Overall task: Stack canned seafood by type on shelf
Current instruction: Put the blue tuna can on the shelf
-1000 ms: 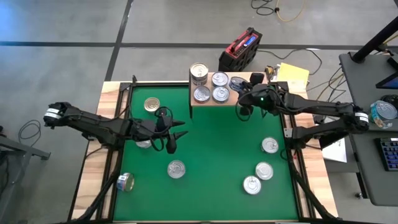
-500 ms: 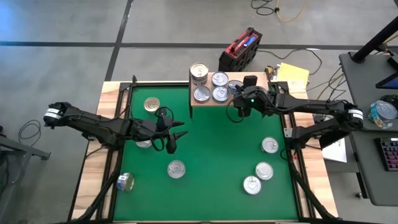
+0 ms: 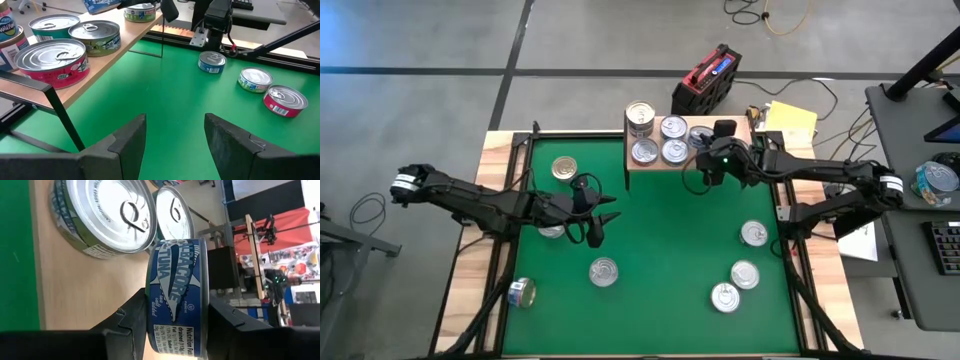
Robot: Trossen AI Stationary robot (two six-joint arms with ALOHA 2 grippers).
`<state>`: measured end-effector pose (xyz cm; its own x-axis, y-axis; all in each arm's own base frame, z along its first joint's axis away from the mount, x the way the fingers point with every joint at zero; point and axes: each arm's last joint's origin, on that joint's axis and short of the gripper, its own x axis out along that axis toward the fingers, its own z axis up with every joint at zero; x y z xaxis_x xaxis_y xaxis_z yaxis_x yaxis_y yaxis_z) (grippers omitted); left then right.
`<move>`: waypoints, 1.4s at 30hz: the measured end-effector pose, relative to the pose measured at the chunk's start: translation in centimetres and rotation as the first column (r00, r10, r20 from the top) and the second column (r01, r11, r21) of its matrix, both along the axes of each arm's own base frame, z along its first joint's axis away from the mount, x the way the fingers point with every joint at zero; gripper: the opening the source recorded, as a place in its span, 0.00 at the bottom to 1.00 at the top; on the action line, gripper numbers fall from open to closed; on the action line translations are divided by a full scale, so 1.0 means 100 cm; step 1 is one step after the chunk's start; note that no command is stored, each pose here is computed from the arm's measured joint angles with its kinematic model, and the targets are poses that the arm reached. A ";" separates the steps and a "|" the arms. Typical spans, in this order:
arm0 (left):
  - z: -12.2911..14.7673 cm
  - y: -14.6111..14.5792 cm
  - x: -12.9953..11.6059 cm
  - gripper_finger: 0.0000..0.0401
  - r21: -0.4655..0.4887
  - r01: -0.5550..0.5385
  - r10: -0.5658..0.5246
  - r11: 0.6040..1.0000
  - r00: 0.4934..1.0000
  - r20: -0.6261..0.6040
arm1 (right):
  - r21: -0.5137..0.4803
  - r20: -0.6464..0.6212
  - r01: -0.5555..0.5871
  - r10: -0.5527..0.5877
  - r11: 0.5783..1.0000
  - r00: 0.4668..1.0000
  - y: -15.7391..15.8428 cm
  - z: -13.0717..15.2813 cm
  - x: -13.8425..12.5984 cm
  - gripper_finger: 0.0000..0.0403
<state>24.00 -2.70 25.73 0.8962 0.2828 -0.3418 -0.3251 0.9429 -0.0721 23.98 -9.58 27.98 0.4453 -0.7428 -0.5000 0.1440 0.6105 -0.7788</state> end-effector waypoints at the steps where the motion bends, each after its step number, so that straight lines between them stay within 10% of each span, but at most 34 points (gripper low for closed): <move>1: 0.000 0.000 0.000 0.46 0.000 0.000 0.000 1.000 1.000 -0.001 | 0.003 -0.004 0.005 -0.005 1.000 1.000 -0.001 -0.001 -0.001 0.33; 42: 0.000 0.000 0.000 0.46 -0.021 -0.007 0.007 1.000 1.000 0.008 | 0.013 -0.043 0.029 -0.029 0.999 0.999 -0.011 -0.006 -0.002 0.33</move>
